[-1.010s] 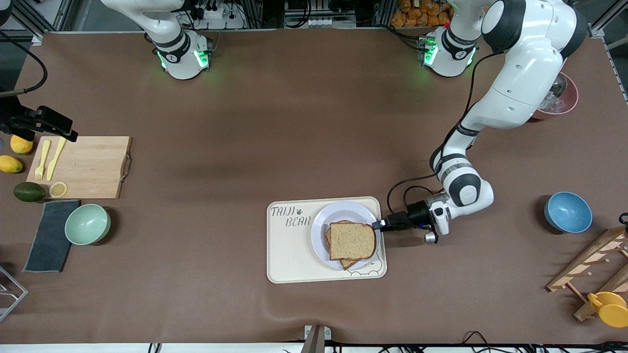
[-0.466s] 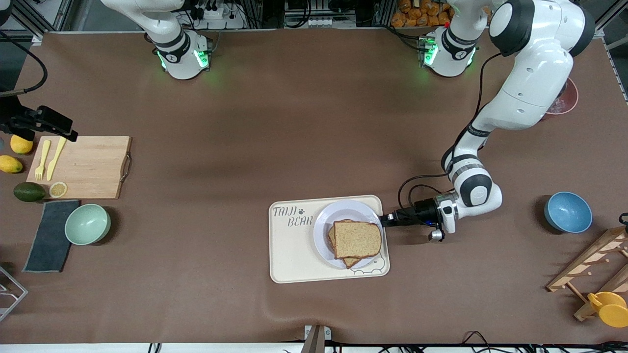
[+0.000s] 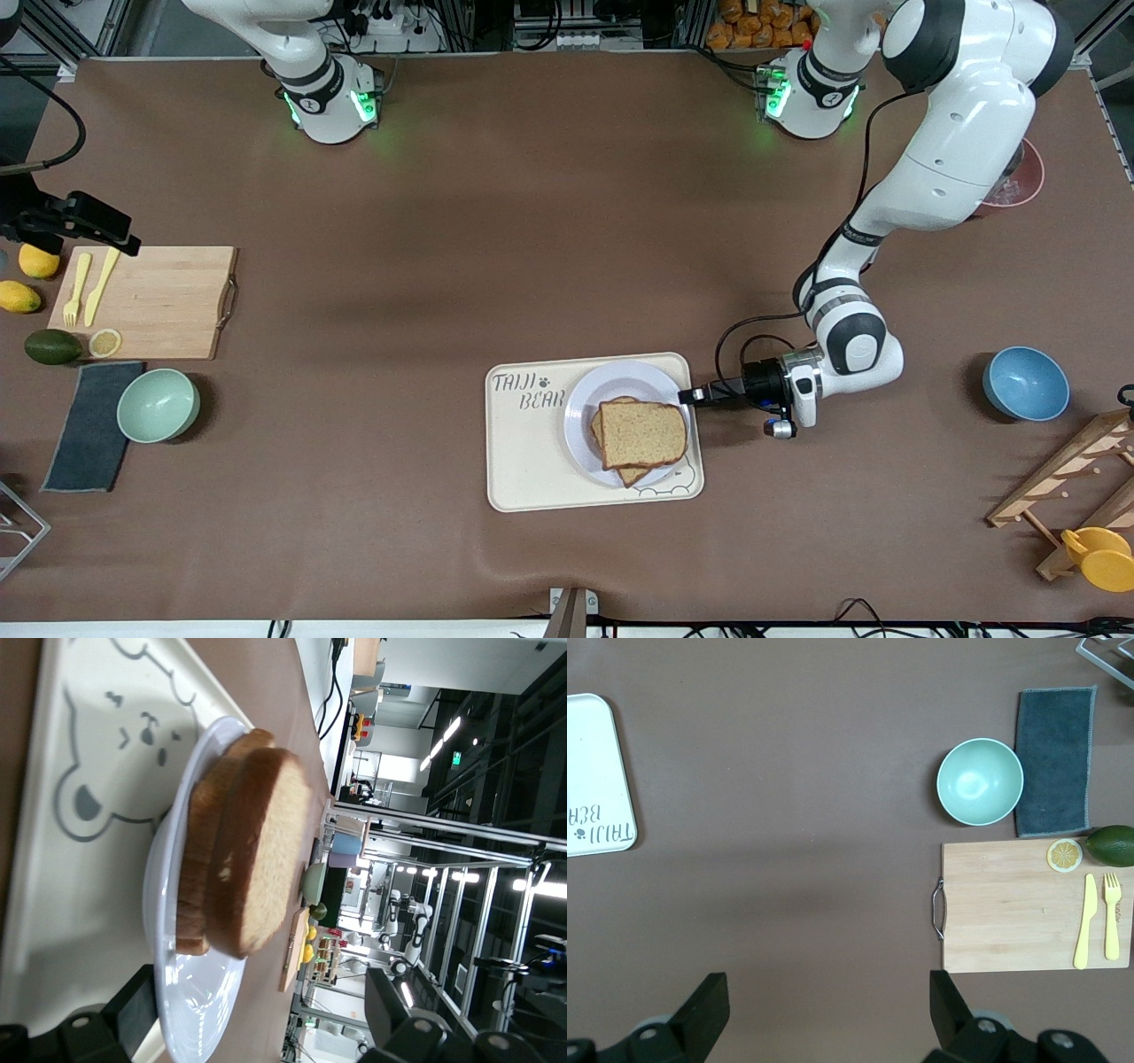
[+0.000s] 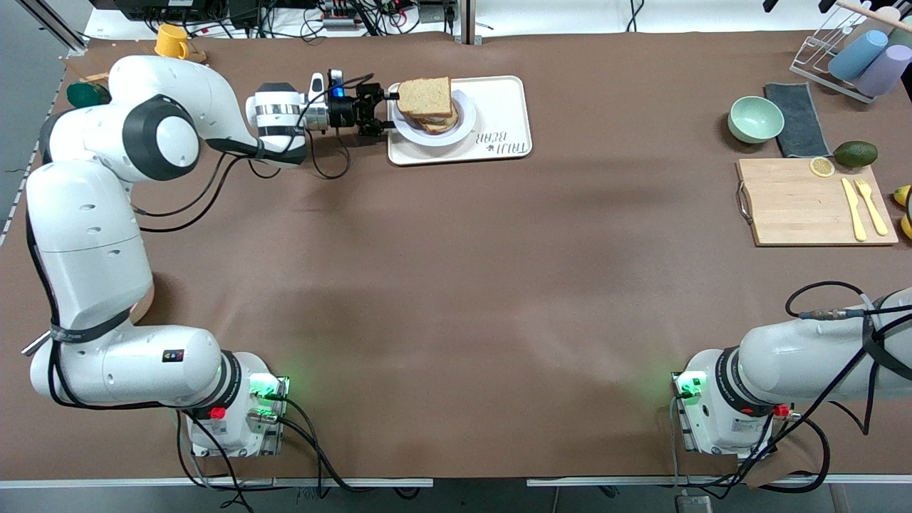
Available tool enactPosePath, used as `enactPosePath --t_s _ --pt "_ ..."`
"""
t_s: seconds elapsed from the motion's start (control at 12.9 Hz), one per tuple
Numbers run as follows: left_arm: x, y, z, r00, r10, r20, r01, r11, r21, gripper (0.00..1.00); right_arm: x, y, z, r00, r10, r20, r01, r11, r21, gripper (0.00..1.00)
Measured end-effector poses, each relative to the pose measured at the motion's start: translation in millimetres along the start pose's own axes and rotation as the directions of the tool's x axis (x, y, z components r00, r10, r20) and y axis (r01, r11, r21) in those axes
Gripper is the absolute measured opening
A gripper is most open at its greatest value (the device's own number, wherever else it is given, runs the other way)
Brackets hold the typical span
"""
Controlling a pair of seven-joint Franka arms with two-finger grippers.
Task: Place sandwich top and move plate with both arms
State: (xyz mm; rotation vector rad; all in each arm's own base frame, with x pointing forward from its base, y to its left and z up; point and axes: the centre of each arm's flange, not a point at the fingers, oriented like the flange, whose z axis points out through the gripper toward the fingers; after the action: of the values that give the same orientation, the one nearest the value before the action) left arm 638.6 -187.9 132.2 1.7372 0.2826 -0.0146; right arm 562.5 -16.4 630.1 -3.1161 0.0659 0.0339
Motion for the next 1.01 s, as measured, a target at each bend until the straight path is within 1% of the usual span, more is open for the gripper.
enactPosePath --t_s 0.23,0.39,0.7,0.85,1.01 --pt "2 28 -5 0.999 -0.052 0.016 0.052 0.998 0.021 1.00 0 0 0 1.000 0.001 0.001 -0.001 1.000 0.000 1.00" --pt "2 40 -7 0.997 -0.065 0.029 0.064 0.997 0.041 1.00 0 0 0 1.000 0.001 0.002 -0.001 1.000 0.000 1.00" --pt "-1 52 -7 0.993 -0.098 0.070 0.096 0.995 0.029 1.00 0 0 4 1.000 0.001 0.009 -0.001 1.000 0.000 1.00" --pt "-2 68 -10 0.987 -0.133 0.085 0.129 0.990 0.053 1.00 1 0 6 1.000 0.001 0.014 -0.001 1.000 0.000 1.00" --pt "-3 99 -16 0.981 -0.166 0.096 0.156 0.982 0.103 1.00 1 0 7 1.000 0.001 0.017 -0.001 1.000 0.000 1.00"
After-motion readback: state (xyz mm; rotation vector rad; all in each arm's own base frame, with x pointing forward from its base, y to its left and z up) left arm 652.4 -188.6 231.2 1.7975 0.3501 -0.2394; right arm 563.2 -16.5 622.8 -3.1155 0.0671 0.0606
